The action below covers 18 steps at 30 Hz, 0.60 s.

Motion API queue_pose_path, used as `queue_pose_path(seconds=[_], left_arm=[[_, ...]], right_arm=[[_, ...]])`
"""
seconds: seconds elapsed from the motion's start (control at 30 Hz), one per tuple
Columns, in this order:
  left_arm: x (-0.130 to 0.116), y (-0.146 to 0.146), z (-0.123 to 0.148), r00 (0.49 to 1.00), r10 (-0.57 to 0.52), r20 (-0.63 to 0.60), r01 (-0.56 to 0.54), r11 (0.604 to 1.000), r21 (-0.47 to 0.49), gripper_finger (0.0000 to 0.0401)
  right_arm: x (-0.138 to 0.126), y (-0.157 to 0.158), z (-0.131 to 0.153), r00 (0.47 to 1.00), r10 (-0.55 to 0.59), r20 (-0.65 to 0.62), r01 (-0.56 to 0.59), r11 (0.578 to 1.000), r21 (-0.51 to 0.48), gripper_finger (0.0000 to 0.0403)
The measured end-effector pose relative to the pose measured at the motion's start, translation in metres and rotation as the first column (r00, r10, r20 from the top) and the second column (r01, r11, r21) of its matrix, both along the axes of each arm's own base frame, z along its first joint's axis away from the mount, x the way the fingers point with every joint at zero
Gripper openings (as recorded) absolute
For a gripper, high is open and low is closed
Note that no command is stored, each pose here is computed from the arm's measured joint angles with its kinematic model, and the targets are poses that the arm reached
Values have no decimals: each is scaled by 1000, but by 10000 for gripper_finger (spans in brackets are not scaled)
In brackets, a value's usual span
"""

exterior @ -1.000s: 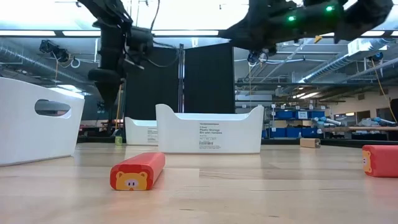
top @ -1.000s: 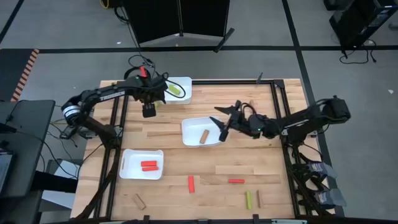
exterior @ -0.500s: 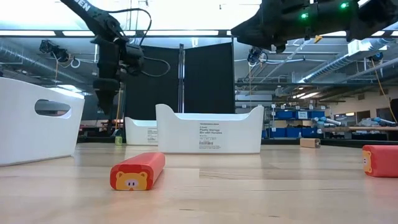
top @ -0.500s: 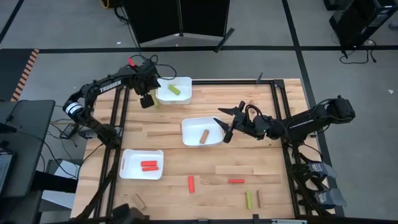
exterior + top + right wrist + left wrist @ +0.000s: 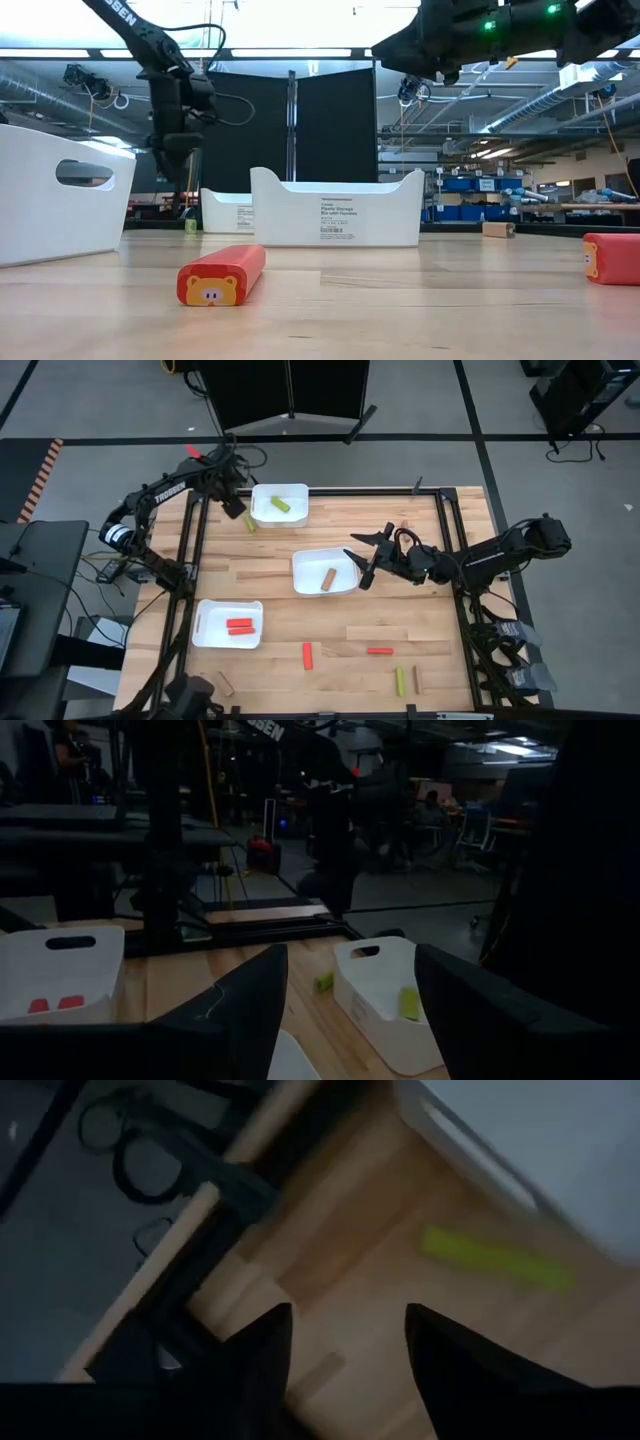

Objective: Sort blocks
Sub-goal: Put the green block into the top white bin

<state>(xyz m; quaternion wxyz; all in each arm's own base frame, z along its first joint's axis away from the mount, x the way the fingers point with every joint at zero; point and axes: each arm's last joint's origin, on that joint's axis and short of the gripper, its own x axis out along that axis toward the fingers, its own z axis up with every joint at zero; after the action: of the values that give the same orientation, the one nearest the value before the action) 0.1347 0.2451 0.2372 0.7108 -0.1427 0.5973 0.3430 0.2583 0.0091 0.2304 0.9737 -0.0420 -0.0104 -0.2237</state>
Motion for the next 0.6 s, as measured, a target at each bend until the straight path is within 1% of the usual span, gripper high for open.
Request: queue_pose_path(seconds=[0.07,0.17,0.27,0.33,0.4,0.47,0.6], left_arm=[[3,-5,-1,990,-125,-61,124,992,-23,194],[11,-11,-1,943,-314,-112,312,949,-33,195],[18,-15,-1,897,-420,-136,419,907,-37,201],[21,-19,-1,885,-437,-161,434,899,-53,205],[20,-22,-2,884,-431,-182,425,902,-78,206],[21,-20,-3,904,-389,-176,384,921,-64,206],[26,-17,-13,934,-340,-106,330,938,-104,207]], right_arm=[[0,0,0,1000,0,0,0,1000,0,230],[0,0,0,1000,-2,0,2,1000,0,230],[0,-1,0,1000,-13,1,13,1000,1,229],[0,-1,0,1000,-15,0,15,1000,1,228],[0,-1,0,1000,-16,1,16,1000,1,227],[0,-1,0,1000,-17,1,17,1000,1,226],[0,-1,0,1000,-17,1,17,1000,2,224]])
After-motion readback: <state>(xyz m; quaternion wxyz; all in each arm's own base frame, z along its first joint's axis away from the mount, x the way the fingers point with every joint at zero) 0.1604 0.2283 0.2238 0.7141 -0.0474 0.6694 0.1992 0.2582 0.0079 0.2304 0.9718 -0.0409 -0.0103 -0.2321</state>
